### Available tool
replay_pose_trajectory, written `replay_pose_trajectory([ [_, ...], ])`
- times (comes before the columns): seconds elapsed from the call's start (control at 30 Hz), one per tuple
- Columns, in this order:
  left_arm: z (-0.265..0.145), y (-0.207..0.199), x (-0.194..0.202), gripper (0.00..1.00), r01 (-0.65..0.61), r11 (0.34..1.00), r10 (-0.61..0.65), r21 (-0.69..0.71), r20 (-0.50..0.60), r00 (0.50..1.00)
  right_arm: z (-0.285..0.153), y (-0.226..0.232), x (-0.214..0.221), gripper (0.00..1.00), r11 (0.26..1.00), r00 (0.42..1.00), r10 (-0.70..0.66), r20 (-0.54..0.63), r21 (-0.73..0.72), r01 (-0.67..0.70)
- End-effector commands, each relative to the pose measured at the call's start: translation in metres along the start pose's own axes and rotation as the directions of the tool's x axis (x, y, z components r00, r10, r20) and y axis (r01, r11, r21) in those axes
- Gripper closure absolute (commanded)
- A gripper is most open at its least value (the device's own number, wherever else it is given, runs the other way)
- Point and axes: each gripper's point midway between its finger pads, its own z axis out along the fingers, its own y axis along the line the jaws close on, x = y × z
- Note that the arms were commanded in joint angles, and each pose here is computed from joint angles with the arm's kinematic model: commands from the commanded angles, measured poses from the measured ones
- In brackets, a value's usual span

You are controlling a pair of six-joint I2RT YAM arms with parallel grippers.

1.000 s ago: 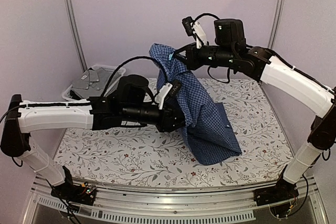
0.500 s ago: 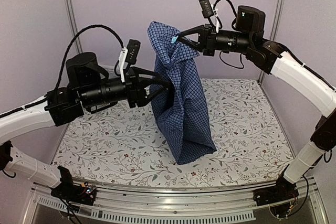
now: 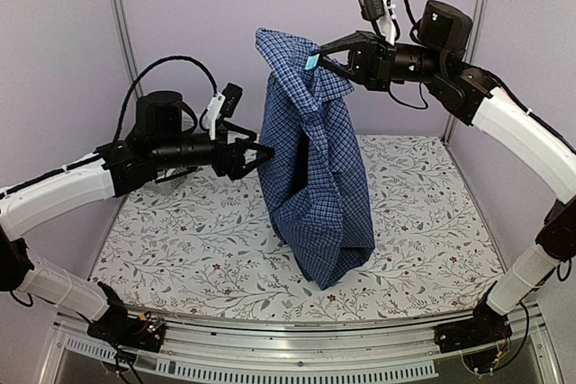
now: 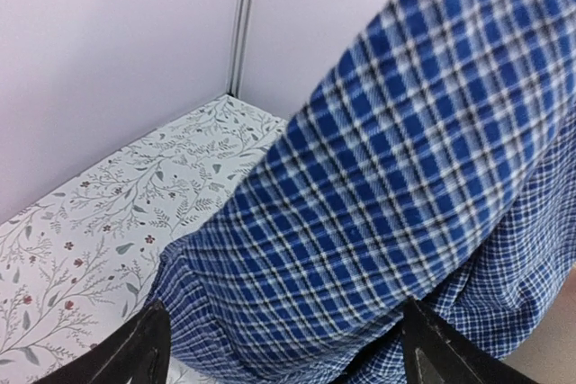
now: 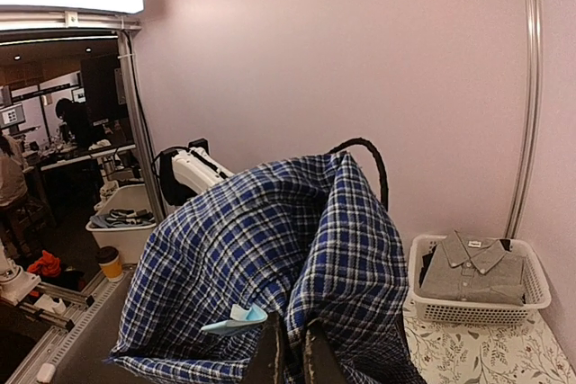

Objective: Fold and stack the long sleeve shirts
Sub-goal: Flatten out the crumpled shirt at the center of the board.

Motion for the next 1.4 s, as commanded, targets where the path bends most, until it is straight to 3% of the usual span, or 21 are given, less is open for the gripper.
replay_pose_trajectory([
  [0.0, 0.013, -0.016, 0.01, 0.15, 0.002, 0.99, 0.004, 0.143, -0.044, 0.999, -0.005, 0.015, -0.025, 1.0, 0.998, 0.998, -0.049, 0.043, -0.027, 0.05],
  [0.07, 0.017, -0.018, 0.013, 0.26, 0.024, 0.986, -0.015, 0.163, -0.055, 0.998, -0.005, 0.005, -0.02, 1.0, 0.999, 0.999, -0.035, 0.031, 0.016, 0.034],
  [0.2, 0.018, -0.015, 0.009, 0.92, 0.049, 0.99, -0.043, 0.13, -0.048, 0.998, -0.008, -0.03, 0.0, 1.0, 0.98, 1.0, 0.016, -0.002, 0.197, -0.015],
  [0.23, 0.016, -0.013, 0.005, 1.0, 0.053, 0.994, -0.049, 0.099, -0.042, 0.998, -0.011, -0.041, 0.007, 1.0, 0.968, 0.999, 0.031, -0.011, 0.249, -0.027],
  [0.33, -0.003, -0.016, -0.016, 1.0, 0.038, 0.999, -0.038, 0.013, 0.013, 0.999, -0.035, -0.082, 0.033, 1.0, 0.92, 0.994, 0.11, -0.026, 0.382, -0.091],
  [0.47, -0.033, -0.049, -0.059, 1.0, -0.05, 0.997, 0.054, -0.054, 0.089, 0.995, -0.063, -0.125, 0.07, 0.97, 0.841, 0.972, 0.236, -0.012, 0.504, -0.198],
  [0.63, -0.039, -0.075, -0.098, 1.0, -0.115, 0.99, 0.123, -0.087, 0.092, 0.988, -0.062, -0.134, 0.067, 0.78, 0.833, 0.97, 0.245, 0.003, 0.511, -0.212],
  [0.7, -0.03, -0.063, -0.102, 1.0, -0.115, 0.981, 0.125, -0.158, 0.055, 0.991, -0.066, -0.145, 0.073, 0.63, 0.791, 0.959, 0.281, 0.021, 0.56, -0.244],
  [0.8, -0.014, -0.03, -0.092, 1.0, -0.091, 0.951, 0.09, -0.297, -0.017, 0.996, -0.071, -0.161, 0.097, 0.5, 0.733, 0.938, 0.348, 0.009, 0.621, -0.278],
  [0.93, -0.005, 0.037, -0.062, 1.0, 0.051, 0.905, -0.095, -0.422, -0.083, 0.992, -0.099, -0.179, 0.136, 0.26, 0.574, 0.906, 0.423, 0.024, 0.767, -0.288],
  [1.0, -0.003, 0.058, -0.035, 1.0, 0.09, 0.889, -0.163, -0.449, -0.126, 0.979, -0.111, -0.173, 0.153, 0.17, 0.533, 0.894, 0.447, 0.025, 0.795, -0.289],
  [1.1, -0.005, 0.072, 0.0, 1.0, 0.104, 0.878, -0.214, -0.467, -0.188, 0.959, -0.117, -0.156, 0.194, 0.16, 0.516, 0.85, 0.527, 0.009, 0.791, -0.328],
  [1.23, -0.016, 0.08, 0.04, 1.0, 0.131, 0.862, -0.278, -0.489, -0.241, 0.93, -0.131, -0.119, 0.285, 0.15, 0.437, 0.742, 0.67, -0.02, 0.819, -0.372],
  [1.37, -0.028, 0.084, 0.073, 1.0, 0.161, 0.849, -0.332, -0.504, -0.272, 0.903, -0.12, -0.073, 0.341, 0.15, 0.422, 0.668, 0.742, -0.051, 0.811, -0.406],
])
